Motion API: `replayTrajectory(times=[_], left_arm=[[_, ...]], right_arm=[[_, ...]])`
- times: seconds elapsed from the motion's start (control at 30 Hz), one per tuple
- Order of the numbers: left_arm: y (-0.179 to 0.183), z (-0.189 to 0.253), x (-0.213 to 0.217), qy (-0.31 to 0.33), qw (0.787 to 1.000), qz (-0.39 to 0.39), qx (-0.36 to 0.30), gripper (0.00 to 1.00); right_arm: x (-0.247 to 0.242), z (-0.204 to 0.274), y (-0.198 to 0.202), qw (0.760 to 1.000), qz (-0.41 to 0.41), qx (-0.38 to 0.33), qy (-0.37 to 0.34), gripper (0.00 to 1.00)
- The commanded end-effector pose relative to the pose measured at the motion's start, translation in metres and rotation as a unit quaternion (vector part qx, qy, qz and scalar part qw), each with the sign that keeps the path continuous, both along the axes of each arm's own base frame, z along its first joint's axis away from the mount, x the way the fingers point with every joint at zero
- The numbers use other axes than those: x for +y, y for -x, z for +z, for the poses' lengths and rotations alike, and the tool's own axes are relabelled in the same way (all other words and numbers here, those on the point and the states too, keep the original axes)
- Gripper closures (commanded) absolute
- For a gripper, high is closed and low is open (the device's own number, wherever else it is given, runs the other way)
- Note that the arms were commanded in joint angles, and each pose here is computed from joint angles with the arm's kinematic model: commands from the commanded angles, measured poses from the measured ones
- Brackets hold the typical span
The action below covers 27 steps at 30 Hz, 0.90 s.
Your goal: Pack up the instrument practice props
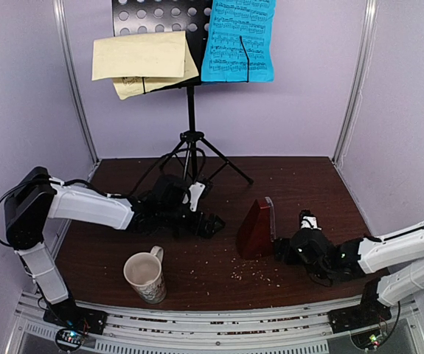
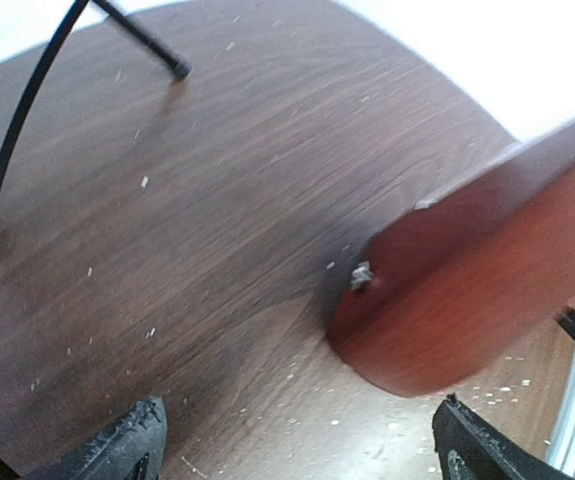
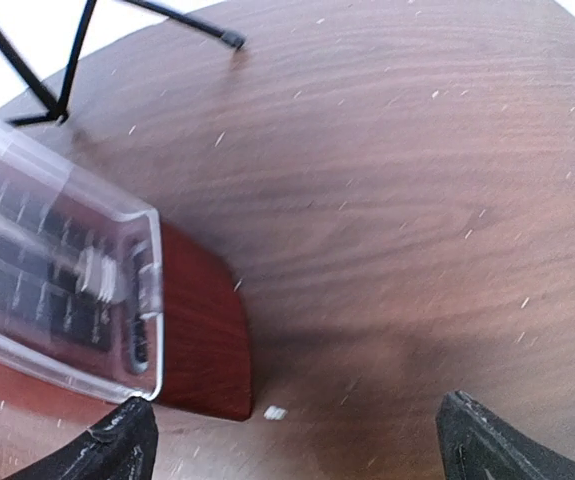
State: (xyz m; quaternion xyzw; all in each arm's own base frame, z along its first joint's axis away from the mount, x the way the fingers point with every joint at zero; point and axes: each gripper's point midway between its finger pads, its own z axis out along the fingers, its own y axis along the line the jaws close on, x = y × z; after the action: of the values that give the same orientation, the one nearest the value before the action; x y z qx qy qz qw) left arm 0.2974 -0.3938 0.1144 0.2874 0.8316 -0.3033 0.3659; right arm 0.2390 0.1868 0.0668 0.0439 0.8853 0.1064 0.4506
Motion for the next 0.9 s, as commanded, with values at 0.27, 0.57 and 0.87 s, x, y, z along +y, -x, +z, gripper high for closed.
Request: replayTrajectory(times=[0.27,0.57,0.87], left_arm=[[0.027,0.099,-0.072,0.119,0.968,-0.185,-0.117,0.02],[0.028,0.091,-0.114,0.145,0.944,-0.255,-0.152,0.02],[0.015,0.073,-0.128,0.129,0.945,-0.259,-0.154,0.02]], right_arm=[[-0.017,0.020,-0.010,0.999,0.028,-0.020,-0.010,0.00],[-0.015,0.032,-0.005,0.996,0.044,-0.033,-0.069,0.00],[0.000,0.032,-0.002,0.993,0.086,-0.029,-0.077,0.00]])
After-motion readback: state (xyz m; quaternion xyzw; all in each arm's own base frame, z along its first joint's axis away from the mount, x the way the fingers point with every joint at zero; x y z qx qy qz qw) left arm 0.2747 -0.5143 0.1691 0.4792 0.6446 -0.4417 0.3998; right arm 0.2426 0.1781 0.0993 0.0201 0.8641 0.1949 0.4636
